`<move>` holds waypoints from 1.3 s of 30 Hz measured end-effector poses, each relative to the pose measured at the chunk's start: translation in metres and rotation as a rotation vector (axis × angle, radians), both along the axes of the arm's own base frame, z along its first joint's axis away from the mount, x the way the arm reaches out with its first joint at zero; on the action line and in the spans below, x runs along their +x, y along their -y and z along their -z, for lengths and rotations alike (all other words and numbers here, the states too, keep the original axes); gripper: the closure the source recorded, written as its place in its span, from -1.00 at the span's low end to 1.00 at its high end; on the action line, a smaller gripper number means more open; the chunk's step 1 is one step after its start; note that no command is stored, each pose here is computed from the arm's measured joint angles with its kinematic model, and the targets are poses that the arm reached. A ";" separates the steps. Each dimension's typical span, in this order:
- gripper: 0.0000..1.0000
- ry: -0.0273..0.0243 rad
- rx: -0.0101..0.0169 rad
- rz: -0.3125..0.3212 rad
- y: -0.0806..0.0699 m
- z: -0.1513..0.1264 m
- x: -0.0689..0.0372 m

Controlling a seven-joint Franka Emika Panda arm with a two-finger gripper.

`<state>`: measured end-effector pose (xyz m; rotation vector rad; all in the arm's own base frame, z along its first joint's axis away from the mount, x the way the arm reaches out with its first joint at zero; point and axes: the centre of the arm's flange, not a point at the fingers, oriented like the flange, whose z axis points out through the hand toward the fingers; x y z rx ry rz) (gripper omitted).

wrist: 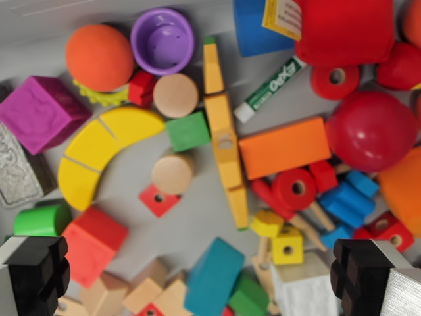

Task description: Pick an object from the bin

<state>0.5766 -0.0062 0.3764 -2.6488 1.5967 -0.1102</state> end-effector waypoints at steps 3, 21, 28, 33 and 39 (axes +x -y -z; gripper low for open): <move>-1.00 -0.0039 0.0008 0.012 -0.004 0.008 -0.001; -1.00 -0.0259 0.0047 0.103 -0.032 0.064 -0.007; -1.00 -0.0354 0.0062 0.141 -0.043 0.087 -0.009; -1.00 -0.0421 0.0071 0.168 -0.052 0.104 -0.011; -1.00 -0.0521 0.0076 0.203 -0.063 0.128 -0.013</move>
